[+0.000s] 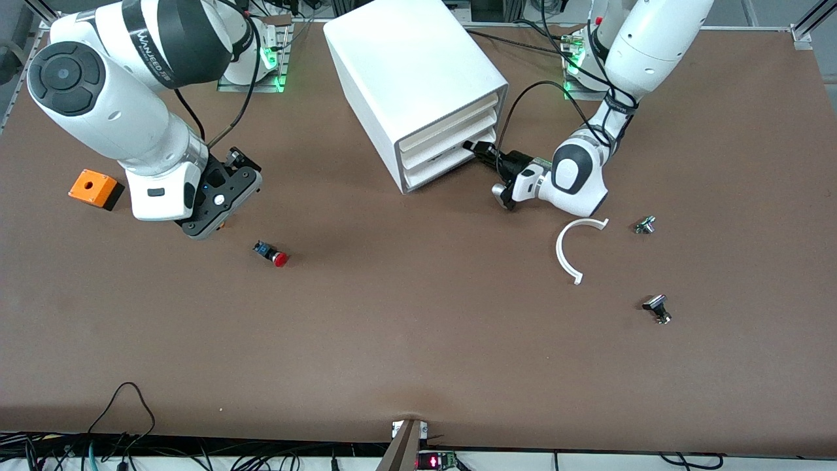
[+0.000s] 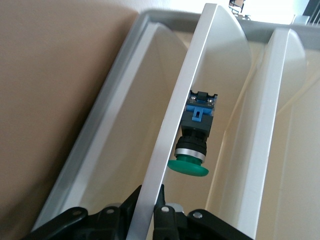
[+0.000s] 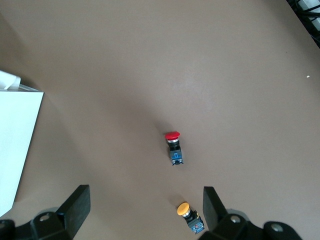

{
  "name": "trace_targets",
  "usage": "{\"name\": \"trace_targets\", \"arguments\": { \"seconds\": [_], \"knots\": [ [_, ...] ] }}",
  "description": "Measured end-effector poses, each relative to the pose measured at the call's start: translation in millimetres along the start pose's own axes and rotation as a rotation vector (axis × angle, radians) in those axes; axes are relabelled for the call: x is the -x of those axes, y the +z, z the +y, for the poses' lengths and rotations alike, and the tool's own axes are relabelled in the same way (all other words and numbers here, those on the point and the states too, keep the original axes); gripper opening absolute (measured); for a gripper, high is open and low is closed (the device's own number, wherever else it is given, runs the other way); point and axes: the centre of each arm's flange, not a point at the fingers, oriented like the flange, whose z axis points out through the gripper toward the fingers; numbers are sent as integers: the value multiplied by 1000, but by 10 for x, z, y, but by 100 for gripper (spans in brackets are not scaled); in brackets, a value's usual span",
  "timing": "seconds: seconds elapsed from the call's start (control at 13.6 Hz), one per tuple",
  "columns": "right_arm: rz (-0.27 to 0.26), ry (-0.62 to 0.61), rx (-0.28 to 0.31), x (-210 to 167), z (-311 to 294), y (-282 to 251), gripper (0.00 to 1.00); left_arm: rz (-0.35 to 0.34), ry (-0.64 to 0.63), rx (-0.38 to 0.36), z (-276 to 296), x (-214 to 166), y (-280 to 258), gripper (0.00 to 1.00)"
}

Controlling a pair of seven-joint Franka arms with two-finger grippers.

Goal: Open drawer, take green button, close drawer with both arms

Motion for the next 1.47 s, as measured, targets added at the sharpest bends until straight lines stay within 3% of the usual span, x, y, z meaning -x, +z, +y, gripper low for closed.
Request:
{"name": "trace_targets", "arguments": {
  "seconds": [0.29,0.52,0.88,1.03,1.25,1.47],
  "knots": [
    [23,-65,8,-112,-99,12,100,69,14,-52,10,-138,-499,10],
    [115,-197,51,-405,-286,-75,100,115,14,-123,66,-287,-822,13],
    [196,-606,70,-969,-759,-79,100,196,-5,-223,128,-444,-1094,22],
    [218,-698,45,-1197,-1030,17,100,226,-5,-247,121,-468,-1174,35],
    [231,-791,4,-1431,-1528,186,100,251,3,-329,350,-480,-1569,65],
    [251,-908,-34,-1670,-2133,444,100,259,-42,-577,1076,-341,-2268,96]
  ]
}}
